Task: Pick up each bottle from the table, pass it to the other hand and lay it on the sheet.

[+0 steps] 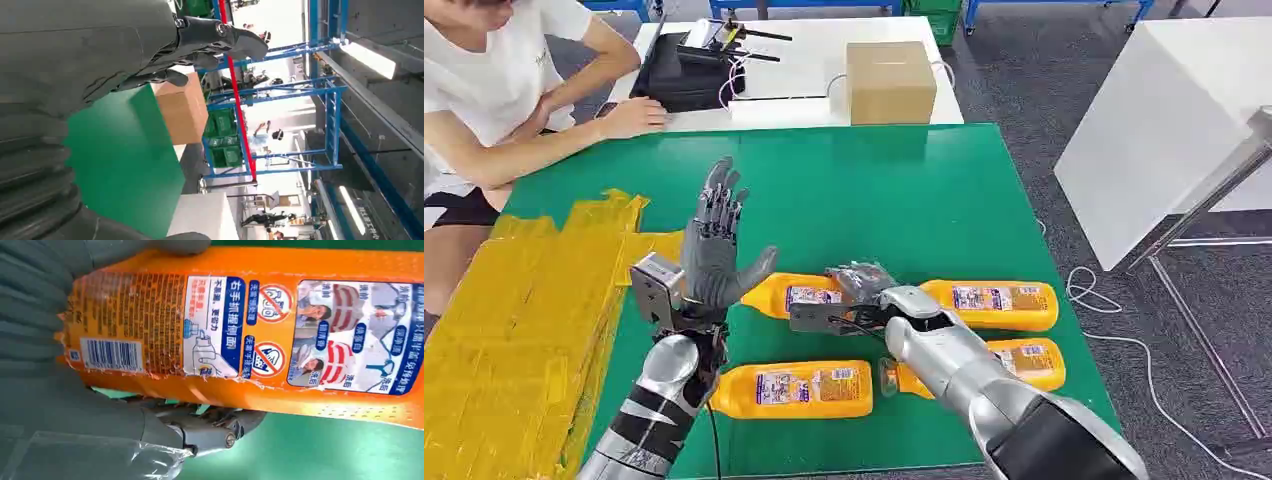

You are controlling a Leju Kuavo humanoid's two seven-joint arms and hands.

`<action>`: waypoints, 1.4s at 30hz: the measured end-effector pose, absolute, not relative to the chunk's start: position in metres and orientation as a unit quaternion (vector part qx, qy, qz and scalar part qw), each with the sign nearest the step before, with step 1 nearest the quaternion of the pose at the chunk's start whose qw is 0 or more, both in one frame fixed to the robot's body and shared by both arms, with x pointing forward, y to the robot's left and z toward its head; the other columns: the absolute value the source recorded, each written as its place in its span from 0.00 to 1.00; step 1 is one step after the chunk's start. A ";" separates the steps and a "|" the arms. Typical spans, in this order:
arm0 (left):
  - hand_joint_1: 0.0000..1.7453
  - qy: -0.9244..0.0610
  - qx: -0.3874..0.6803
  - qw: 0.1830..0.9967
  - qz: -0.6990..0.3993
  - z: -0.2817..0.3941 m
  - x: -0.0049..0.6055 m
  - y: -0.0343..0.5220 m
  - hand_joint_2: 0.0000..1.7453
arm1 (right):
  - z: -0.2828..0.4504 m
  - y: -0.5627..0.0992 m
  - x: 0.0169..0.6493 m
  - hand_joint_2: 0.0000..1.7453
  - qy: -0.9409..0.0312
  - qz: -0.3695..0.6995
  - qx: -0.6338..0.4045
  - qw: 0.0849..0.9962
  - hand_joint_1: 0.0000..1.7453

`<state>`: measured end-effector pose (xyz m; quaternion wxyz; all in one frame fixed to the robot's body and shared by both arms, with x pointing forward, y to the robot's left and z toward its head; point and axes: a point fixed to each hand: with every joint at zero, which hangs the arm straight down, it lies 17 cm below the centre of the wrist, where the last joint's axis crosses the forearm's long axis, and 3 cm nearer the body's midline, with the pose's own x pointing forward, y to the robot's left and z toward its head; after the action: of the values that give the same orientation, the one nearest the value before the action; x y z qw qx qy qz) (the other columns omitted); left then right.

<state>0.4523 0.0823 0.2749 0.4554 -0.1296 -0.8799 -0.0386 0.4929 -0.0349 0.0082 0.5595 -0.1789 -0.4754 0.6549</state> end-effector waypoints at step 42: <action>0.00 -0.816 -0.269 0.504 -0.091 0.255 0.431 0.077 1.00 | 0.218 -0.164 0.457 1.00 -0.874 -0.030 -0.025 0.485 1.00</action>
<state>0.4308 0.0775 0.2550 0.5040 -0.2685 -0.8158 -0.0908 0.4566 -0.1644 0.2183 0.4848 -0.0251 -0.8738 -0.0301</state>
